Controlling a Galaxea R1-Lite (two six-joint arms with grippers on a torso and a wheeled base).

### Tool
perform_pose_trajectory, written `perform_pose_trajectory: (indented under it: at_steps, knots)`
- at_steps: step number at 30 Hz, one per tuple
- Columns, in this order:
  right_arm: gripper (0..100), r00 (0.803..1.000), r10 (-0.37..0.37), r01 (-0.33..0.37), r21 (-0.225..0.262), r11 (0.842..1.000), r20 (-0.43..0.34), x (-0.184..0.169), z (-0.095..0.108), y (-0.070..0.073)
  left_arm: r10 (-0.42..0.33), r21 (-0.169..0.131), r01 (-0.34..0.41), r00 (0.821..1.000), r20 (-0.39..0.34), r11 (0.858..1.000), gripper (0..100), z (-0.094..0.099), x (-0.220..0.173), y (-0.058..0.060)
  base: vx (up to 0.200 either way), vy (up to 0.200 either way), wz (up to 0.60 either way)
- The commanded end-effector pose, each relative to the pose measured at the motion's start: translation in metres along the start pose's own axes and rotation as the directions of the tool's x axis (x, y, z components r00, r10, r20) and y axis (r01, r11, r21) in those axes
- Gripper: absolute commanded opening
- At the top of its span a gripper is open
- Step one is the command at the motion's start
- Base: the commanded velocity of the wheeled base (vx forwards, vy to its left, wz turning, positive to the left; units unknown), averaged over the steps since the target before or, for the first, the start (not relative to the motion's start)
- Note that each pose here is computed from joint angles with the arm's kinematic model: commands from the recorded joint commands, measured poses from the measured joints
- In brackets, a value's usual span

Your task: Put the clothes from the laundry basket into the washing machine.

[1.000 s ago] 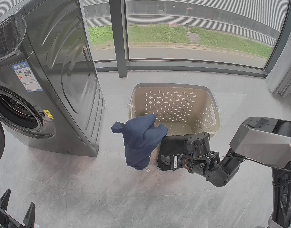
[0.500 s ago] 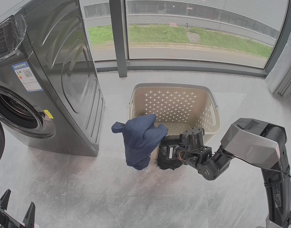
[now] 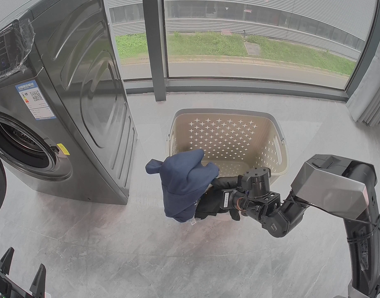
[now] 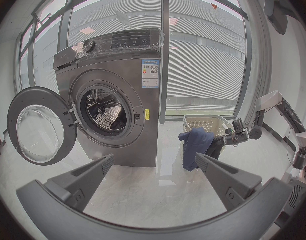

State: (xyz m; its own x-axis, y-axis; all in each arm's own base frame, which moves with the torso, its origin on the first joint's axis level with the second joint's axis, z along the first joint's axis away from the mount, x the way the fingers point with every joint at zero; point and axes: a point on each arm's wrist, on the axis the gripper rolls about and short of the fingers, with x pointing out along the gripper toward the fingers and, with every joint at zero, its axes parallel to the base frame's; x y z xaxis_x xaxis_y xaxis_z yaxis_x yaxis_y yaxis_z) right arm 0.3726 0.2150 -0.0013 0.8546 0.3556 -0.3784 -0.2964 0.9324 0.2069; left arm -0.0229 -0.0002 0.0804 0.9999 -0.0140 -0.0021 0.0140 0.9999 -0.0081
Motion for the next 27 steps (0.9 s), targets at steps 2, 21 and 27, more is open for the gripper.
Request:
perform_pose_trajectory:
  at_steps: [2,21,27]
  knots:
    - [0,1.0,0.019,-0.019,-0.004,1.0,0.024,-0.052,0.02,0.004,0.0,-0.001,0.0,1.0,-0.001,1.0,100,-0.005,0.0,0.0,0.0,0.0,0.0]
    - [0,0.854,0.299,-0.289,-0.089,0.953,0.425,-0.255,0.126,0.033,0.0,0.014,0.0,1.0,0.001,1.0,100,-0.005,0.0,0.0,0.0,0.0,0.0]
    - [0,0.818,0.33,-0.306,-0.13,0.943,0.472,-0.28,0.132,0.03,-0.001,0.013,0.001,1.0,0.001,1.0,100,-0.005,0.0,0.0,0.0,0.0,0.0]
